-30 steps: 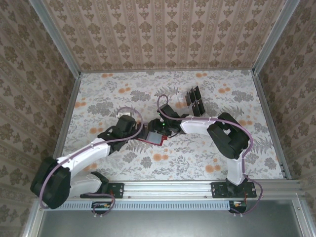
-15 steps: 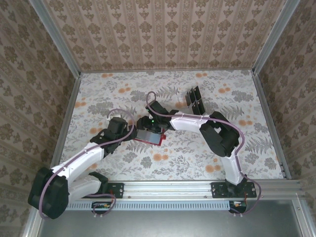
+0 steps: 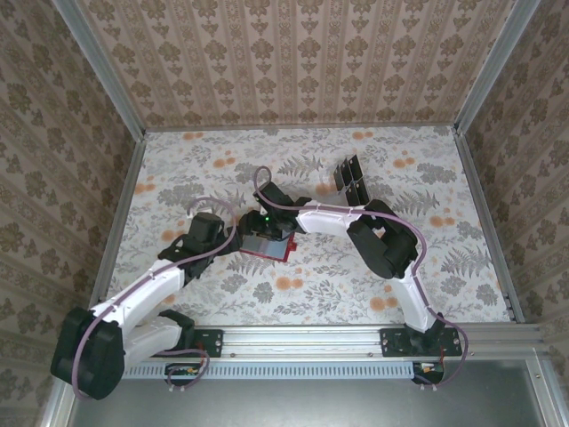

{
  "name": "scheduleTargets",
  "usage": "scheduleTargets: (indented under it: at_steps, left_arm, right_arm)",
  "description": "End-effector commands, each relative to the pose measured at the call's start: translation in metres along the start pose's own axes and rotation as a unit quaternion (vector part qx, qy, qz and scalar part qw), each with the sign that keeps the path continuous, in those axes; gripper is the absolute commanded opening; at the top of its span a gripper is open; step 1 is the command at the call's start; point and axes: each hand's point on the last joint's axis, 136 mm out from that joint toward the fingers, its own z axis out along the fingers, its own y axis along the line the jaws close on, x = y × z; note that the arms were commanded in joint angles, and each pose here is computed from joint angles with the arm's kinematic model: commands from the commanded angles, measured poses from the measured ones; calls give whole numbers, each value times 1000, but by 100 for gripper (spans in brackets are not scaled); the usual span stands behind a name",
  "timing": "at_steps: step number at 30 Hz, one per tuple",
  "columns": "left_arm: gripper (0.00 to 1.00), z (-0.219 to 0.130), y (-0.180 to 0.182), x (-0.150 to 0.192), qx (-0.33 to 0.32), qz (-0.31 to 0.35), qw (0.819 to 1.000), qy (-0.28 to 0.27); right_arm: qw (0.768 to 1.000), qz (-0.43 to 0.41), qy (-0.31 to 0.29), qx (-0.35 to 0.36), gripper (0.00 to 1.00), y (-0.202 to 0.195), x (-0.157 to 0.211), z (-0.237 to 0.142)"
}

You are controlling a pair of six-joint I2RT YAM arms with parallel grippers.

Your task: Put the credit cards into the card holder

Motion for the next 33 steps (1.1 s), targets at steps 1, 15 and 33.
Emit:
scheduleTargets:
  at_steps: [1,15,33]
  left_arm:
    - [100,7,0,5,4,8,1000,12]
    - [100,51,-39,-1,52,28,997,57]
    - [100,66,-52,21,97,1,991,89]
  right_arm:
    - [999,-29,-11,-32,59,23,-7,-25]
    - [971,-80,-129,187,58,-73,-86,-175]
    - [861,-160,-132,464,43,-172,-176,-204]
